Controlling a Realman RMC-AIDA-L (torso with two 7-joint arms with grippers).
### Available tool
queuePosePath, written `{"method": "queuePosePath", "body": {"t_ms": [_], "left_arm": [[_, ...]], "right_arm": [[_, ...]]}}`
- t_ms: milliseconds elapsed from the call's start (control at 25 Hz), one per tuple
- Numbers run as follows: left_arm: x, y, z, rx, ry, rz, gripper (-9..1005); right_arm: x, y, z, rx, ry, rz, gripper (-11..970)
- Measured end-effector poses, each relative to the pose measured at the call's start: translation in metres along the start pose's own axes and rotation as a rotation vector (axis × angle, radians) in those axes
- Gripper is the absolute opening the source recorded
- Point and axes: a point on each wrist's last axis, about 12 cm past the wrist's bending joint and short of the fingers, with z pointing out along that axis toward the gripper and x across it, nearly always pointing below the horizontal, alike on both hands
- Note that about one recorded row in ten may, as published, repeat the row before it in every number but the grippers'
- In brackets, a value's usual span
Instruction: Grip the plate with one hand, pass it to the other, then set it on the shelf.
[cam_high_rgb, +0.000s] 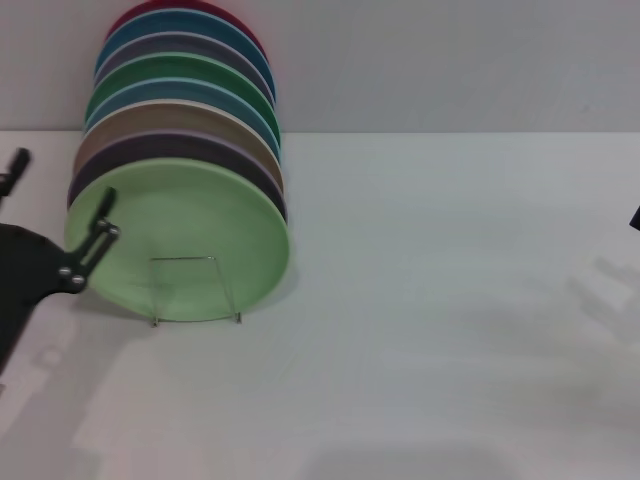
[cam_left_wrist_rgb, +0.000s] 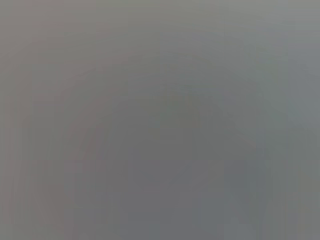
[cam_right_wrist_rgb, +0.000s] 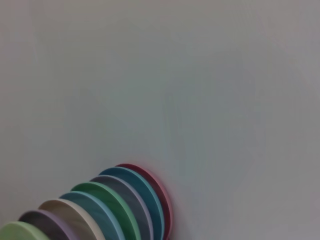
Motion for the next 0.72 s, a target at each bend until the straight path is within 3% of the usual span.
{"method": "queuePosePath", "body": {"t_ms": [160,280,720], "left_arm": [[-0.003,0.014,-0.015,-0.136,-0.001,-0.056,810],[-0.001,0.026,-0.032,-0.253,0.020,-0.170,809],[0.006,0.029,-0.046,-0.301,0.081,-0.222,805]], "right_arm": [[0.004,0.001,-0.002,0.012,-0.007,-0.042,627],[0.010,0.002,-0.005,0.029,-0.045,-0.079,627],[0.018,0.004,-0.006,0.061,-0.104,-0.123,627]]}}
